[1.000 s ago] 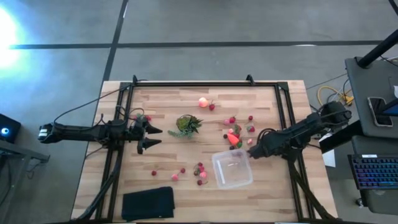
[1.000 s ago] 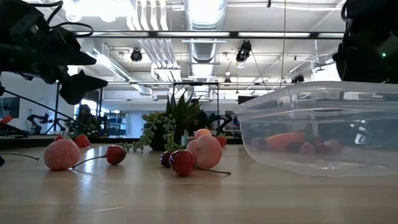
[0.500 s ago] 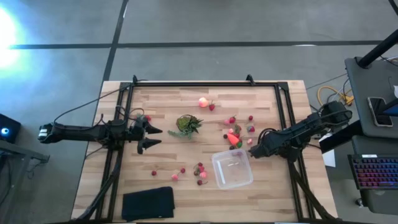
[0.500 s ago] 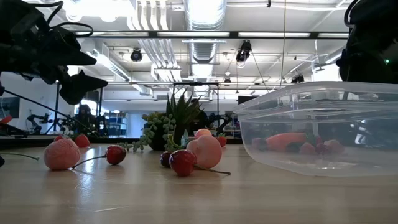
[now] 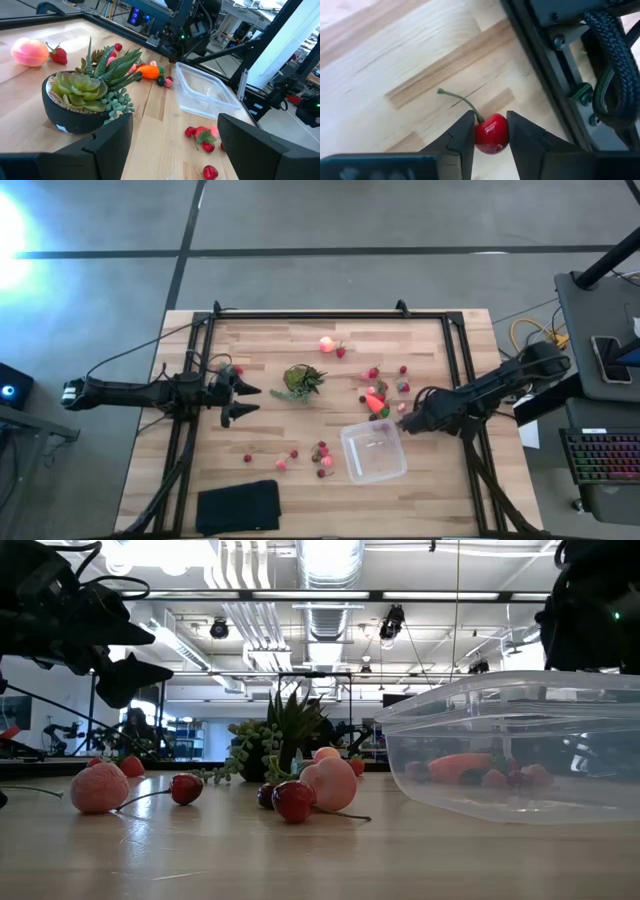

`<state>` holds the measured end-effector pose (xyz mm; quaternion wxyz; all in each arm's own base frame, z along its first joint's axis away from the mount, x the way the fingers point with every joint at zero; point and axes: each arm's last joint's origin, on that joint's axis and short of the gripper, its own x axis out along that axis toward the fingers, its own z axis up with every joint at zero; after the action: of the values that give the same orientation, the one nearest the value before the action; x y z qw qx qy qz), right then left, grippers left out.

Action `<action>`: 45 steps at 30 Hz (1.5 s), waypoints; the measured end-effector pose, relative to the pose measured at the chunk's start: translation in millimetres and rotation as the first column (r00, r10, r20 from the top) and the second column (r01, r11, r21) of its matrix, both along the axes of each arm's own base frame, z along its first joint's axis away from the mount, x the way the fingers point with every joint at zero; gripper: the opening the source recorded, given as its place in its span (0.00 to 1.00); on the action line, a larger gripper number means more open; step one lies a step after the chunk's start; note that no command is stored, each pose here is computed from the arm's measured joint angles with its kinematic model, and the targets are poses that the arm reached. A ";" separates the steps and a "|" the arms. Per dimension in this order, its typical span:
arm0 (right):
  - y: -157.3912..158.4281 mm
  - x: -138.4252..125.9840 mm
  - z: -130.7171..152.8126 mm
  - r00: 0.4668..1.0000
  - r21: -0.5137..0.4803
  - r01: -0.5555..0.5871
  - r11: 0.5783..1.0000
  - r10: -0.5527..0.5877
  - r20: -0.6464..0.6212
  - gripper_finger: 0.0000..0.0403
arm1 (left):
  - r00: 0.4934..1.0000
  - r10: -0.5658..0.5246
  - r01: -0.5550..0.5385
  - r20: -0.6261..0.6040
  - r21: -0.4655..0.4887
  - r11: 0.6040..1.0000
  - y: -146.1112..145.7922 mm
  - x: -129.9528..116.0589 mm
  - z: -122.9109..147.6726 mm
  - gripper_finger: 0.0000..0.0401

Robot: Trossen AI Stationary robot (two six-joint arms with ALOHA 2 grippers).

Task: Pick and placing Produce into tupperware
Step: Put the cherry into the bin

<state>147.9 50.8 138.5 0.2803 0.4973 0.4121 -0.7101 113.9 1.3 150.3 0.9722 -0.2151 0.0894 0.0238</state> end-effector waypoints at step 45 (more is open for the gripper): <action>77.8 117.7 82.1 0.039 -0.099 -0.986 0.131 0.774 0.632 0.26 | 1.000 0.000 0.000 0.000 0.000 1.000 0.0 0.0 0.0 0.69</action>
<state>265.6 128.6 220.6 0.6680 0.3400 0.6545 -0.0987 113.9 1.2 150.3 0.9723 -0.2149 0.0893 0.0236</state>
